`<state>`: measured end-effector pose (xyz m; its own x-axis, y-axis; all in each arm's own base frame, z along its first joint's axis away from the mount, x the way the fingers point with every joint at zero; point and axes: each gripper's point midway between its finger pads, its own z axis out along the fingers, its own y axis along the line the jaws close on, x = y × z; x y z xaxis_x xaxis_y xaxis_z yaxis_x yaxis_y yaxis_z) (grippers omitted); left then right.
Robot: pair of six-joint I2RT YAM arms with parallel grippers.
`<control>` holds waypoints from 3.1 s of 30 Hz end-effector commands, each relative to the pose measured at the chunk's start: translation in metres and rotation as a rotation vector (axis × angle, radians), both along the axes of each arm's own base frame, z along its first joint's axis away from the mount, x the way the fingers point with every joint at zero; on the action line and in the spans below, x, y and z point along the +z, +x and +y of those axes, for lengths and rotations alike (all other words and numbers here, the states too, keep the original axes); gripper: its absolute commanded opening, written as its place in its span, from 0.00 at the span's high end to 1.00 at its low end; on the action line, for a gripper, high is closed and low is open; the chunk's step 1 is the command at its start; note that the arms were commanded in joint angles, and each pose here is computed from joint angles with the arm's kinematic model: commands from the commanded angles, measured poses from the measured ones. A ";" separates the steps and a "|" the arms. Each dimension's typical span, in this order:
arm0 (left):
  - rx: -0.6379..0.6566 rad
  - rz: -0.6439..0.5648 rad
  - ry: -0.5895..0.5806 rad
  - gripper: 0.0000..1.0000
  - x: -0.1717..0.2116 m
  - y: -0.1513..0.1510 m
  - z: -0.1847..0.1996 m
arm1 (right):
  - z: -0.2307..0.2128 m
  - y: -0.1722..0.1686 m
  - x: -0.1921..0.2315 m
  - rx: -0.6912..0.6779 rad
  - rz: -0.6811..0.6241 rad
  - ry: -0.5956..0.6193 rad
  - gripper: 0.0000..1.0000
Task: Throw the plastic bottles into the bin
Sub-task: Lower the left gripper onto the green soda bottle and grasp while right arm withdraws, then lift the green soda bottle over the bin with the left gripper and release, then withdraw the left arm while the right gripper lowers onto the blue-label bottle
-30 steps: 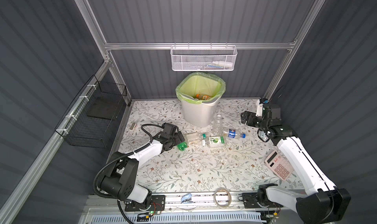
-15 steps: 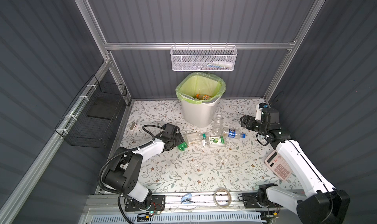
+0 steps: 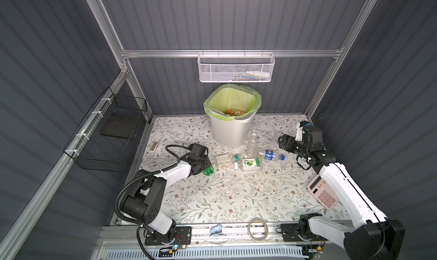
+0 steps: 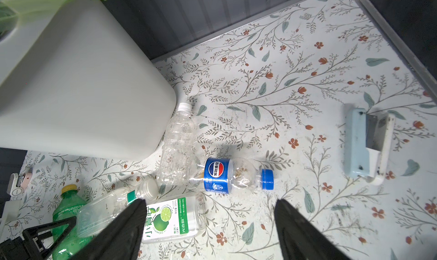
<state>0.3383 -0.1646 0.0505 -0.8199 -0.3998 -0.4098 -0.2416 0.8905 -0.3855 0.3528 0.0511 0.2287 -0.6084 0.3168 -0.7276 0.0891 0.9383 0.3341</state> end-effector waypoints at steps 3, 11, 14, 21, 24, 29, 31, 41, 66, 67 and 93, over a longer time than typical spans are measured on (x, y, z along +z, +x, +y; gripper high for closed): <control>-0.025 -0.028 0.032 0.48 0.007 -0.004 0.004 | 0.004 -0.002 -0.011 0.016 0.024 0.020 0.15; -0.094 -0.103 0.071 0.50 0.027 -0.008 0.009 | 0.005 -0.013 -0.030 0.059 0.063 -0.015 0.16; -0.115 -0.133 0.080 0.49 0.034 -0.011 0.011 | 0.006 -0.017 -0.038 0.064 0.092 -0.014 0.16; -0.163 -0.241 0.074 0.49 0.056 -0.016 0.013 | 0.010 -0.018 -0.049 0.072 0.129 0.007 0.17; -0.183 -0.299 0.088 0.49 0.072 -0.017 0.015 | 0.010 -0.017 -0.050 0.066 0.133 0.013 0.18; -0.219 -0.424 0.098 0.49 0.102 -0.020 0.018 | 0.017 -0.017 -0.053 0.075 0.135 0.052 0.19; -0.253 -0.476 0.081 0.49 0.113 -0.024 0.015 | 0.020 -0.019 -0.057 0.081 0.149 0.060 0.19; -0.279 -0.727 0.053 0.49 0.182 -0.044 0.022 | 0.023 -0.028 -0.065 0.074 0.179 0.050 0.20; -0.547 -1.307 -0.008 0.41 0.470 0.030 -0.070 | 0.028 -0.028 -0.047 0.061 0.036 0.122 0.22; -0.560 -1.217 0.003 0.29 0.465 0.057 -0.083 | 0.029 -0.028 -0.048 0.064 0.042 0.135 0.22; -0.404 -0.970 0.296 0.00 0.381 0.048 -0.008 | 0.040 -0.041 -0.075 0.429 0.283 -0.230 0.14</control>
